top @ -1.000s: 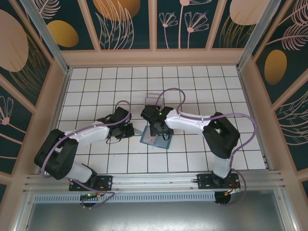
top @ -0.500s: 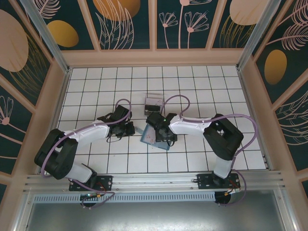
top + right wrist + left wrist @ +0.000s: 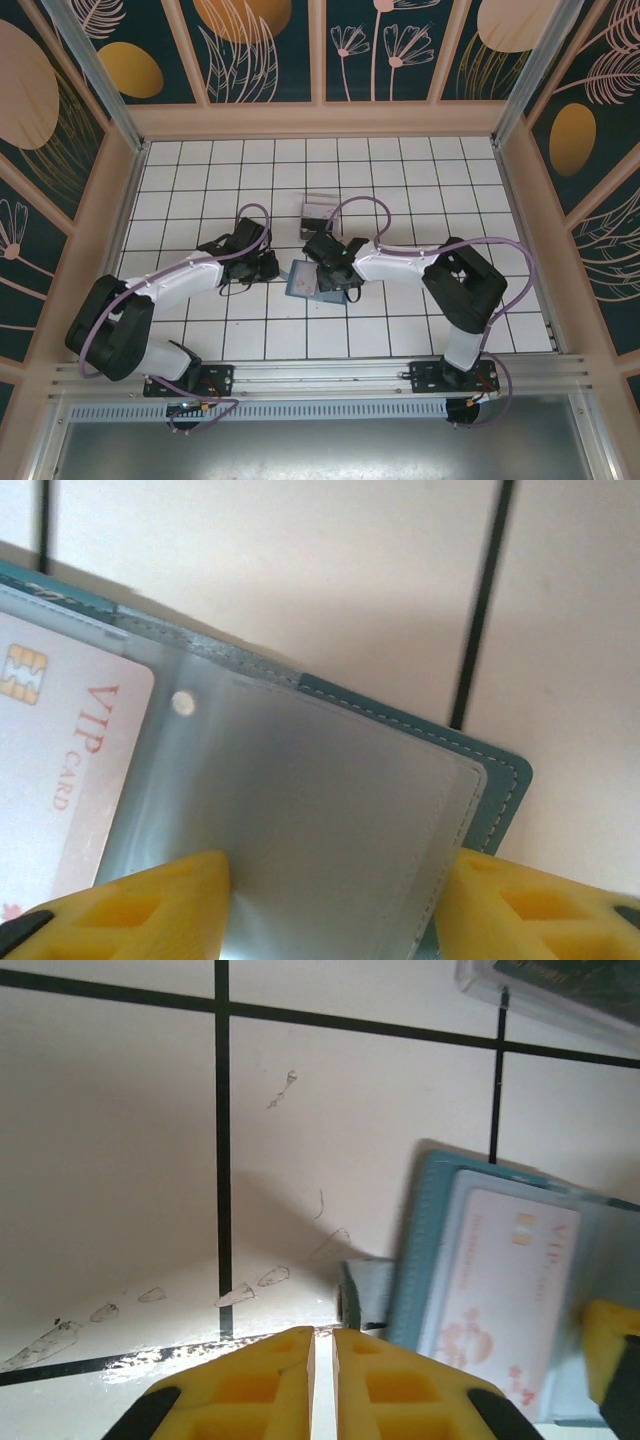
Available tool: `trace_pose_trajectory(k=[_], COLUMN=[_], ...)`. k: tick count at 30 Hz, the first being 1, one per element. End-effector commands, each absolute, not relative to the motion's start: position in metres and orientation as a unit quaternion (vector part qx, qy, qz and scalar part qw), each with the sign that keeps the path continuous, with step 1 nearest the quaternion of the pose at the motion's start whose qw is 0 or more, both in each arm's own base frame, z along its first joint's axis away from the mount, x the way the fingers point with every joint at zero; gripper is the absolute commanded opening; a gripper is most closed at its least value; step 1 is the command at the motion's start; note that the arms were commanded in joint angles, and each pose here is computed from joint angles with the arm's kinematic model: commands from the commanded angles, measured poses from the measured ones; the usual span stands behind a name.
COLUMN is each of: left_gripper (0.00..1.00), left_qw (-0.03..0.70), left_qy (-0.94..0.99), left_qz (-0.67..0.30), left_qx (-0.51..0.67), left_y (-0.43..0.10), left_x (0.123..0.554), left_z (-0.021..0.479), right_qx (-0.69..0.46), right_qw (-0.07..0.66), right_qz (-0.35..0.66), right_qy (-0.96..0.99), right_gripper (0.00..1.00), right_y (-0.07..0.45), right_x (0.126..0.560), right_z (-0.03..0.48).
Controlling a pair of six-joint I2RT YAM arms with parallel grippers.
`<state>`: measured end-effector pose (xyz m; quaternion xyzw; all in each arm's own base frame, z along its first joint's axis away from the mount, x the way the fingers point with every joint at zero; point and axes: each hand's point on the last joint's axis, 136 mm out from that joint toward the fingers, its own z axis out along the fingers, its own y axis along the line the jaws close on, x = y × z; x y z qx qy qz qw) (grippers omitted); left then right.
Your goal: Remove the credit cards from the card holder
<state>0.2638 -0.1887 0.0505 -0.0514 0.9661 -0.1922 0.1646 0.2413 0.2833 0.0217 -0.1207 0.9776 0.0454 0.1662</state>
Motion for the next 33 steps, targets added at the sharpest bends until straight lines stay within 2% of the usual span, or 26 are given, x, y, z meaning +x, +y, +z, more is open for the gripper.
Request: trace_pose_trajectory(k=[1,9,15,21,27,33], left_gripper=[0.14,0.15,0.16,0.15,0.14,0.12], left_qw=[0.171,0.21,0.228,0.206,0.172,0.147], left_qy=[0.962,0.951,0.948,0.949,0.945,0.944], left_qz=[-0.205,-0.218,-0.214,-0.237,-0.279,-0.295], left_qx=[-0.061,-0.061,-0.058,-0.038,-0.022,-0.02], left_y=[-0.187,-0.19,-0.191,-0.207,-0.227,-0.237], left_x=[0.262,0.275,0.284,0.286,0.281,0.277], left_z=[0.056,0.089,0.104,0.098,0.083,0.068], right_qx=[-0.172,-0.149,-0.121,-0.106,-0.072,-0.077], right_qw=[0.197,0.191,0.181,0.191,0.188,0.198], right_qz=[0.063,-0.008,-0.016,0.035,0.022,0.08], right_qy=[0.963,0.97,0.976,0.975,0.979,0.974], right_gripper=[0.55,0.57,0.57,0.57,0.54,0.51], right_y=[0.3,0.251,0.234,0.248,0.247,0.277], right_x=[0.258,0.262,0.256,0.255,0.258,0.261], right_z=[0.029,0.035,0.035,0.053,0.069,0.099])
